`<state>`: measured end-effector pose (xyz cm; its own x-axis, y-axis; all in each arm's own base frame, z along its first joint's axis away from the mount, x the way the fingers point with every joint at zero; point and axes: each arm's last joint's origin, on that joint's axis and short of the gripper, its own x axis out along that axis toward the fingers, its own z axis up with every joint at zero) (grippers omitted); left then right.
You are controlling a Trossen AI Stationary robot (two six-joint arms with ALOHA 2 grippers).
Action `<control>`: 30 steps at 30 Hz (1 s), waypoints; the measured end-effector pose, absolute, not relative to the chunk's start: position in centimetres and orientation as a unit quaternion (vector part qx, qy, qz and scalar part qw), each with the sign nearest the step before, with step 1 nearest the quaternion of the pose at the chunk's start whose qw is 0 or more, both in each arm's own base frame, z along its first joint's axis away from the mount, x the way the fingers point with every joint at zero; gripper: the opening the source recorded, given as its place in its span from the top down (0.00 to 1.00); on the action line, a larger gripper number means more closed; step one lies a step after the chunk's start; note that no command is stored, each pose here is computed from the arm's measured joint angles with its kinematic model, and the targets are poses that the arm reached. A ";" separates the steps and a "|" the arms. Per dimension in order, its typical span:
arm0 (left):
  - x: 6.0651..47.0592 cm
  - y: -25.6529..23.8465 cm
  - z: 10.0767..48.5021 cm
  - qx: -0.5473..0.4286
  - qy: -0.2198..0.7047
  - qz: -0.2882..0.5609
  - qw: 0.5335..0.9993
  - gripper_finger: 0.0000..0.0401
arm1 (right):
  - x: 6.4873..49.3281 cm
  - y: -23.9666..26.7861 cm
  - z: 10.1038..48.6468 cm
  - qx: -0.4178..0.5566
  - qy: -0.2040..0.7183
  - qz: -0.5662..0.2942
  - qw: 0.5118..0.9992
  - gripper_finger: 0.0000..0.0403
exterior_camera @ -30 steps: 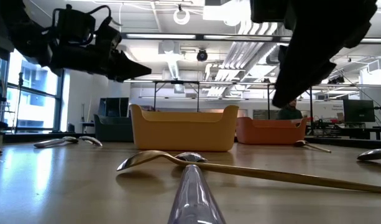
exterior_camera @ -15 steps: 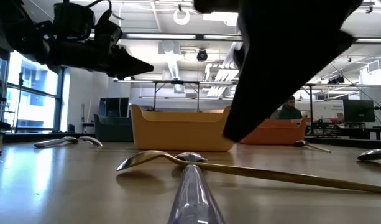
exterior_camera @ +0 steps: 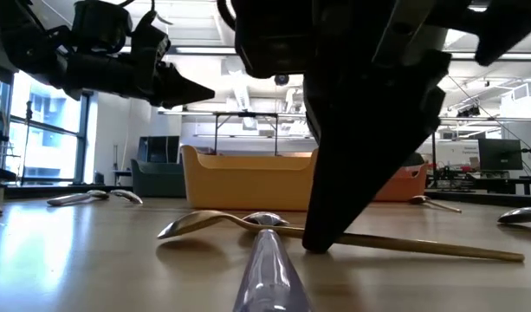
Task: Sort silverware by color (type)
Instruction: Put the gold spoon into the orange bin
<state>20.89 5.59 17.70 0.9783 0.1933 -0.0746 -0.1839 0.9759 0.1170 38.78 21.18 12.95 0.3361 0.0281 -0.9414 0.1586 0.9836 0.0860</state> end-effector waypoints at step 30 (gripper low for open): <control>20.9 5.8 17.7 0.047 0.043 0.119 0.991 1.00 | 27.8 -2.8 34.4 -0.098 0.569 -0.180 0.796 0.99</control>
